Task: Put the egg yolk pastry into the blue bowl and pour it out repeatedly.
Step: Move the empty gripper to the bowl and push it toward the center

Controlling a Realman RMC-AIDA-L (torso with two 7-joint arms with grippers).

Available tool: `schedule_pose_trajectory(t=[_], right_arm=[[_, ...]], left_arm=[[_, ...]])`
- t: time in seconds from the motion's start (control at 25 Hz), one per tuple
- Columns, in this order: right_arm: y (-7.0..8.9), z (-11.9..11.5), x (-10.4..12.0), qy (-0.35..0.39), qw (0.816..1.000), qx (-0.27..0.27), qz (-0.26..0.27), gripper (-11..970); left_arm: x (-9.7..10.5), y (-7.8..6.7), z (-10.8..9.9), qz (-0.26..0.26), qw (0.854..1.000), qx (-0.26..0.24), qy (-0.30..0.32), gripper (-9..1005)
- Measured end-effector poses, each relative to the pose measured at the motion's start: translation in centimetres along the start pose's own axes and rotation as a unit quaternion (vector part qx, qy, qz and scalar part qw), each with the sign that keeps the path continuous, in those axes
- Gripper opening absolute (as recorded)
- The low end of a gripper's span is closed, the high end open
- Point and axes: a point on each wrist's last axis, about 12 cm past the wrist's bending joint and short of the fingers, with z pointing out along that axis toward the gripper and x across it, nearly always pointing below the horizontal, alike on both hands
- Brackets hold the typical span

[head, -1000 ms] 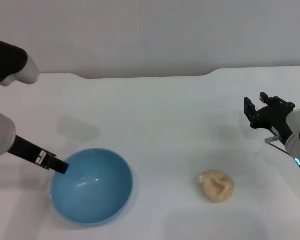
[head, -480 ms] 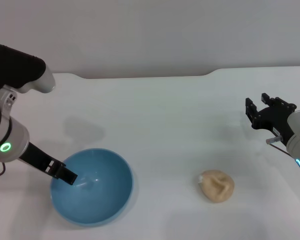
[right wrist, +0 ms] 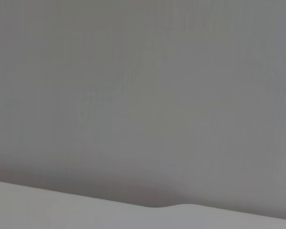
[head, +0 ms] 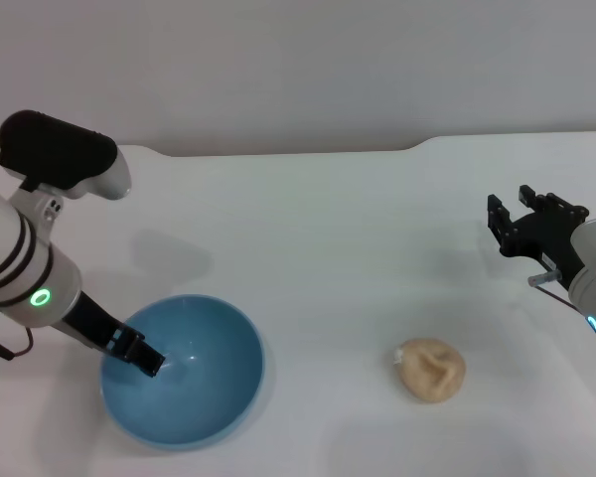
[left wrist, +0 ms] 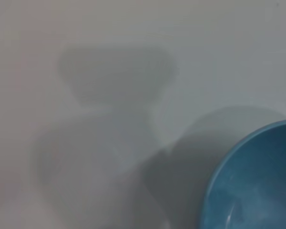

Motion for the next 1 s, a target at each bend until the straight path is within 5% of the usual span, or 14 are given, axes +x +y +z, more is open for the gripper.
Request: schedule_pose_trajectory(t=[0.36, 1.0], right_arm=[[-0.03, -0.07, 0.08, 0.001, 1.000, 0.001, 0.002, 370], [-0.16, -0.23, 0.29, 0.004, 1.000, 0.003, 0.003, 369]], left_arm=[[-0.31, 0.07, 0.69, 0.002, 1.000, 0.002, 0.013, 865], [-0.16, 0.02, 0.96, -0.002, 1.000, 0.003, 0.021, 338]])
